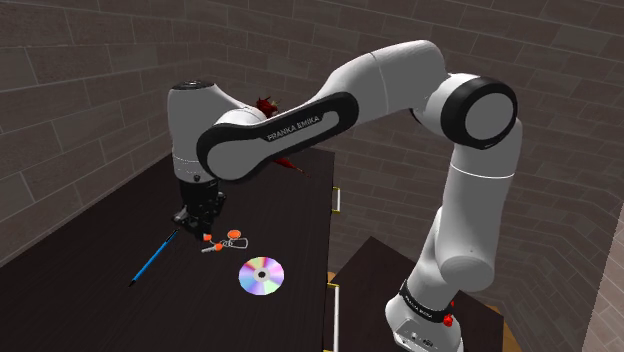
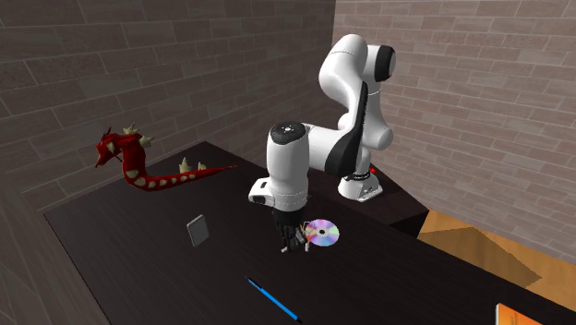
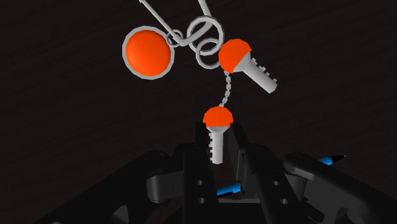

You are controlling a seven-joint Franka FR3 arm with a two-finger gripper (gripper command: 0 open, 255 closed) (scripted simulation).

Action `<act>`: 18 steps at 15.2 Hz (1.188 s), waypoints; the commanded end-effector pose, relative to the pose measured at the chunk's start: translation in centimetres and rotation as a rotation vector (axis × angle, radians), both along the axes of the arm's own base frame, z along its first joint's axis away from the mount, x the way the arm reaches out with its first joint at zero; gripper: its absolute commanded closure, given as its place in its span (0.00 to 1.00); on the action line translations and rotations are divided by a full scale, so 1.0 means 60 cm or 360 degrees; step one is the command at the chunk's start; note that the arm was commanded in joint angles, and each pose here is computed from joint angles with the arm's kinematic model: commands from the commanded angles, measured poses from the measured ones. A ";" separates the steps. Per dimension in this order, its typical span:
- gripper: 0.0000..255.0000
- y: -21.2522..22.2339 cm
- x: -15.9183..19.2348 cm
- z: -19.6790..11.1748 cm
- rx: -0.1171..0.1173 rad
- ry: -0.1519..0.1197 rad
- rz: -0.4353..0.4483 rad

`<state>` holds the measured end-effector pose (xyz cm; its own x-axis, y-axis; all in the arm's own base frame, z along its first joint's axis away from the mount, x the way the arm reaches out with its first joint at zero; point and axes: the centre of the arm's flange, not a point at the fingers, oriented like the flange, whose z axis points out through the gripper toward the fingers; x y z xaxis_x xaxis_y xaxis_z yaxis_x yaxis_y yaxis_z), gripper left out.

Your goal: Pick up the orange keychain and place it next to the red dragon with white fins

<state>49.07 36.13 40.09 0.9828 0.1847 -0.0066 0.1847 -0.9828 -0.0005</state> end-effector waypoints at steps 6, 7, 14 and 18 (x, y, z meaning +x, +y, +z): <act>1.00 0.000 -0.001 0.063 0.0000 0.0001 0.0000; 1.00 0.000 -0.001 0.071 0.0000 0.0001 0.0000; 1.00 0.000 -0.001 0.133 0.0000 0.0001 0.0000; 1.00 0.000 -0.001 0.168 0.0000 0.0001 0.0000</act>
<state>49.10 36.12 49.70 0.9827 0.1849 -0.0064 0.1849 -0.9828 -0.0006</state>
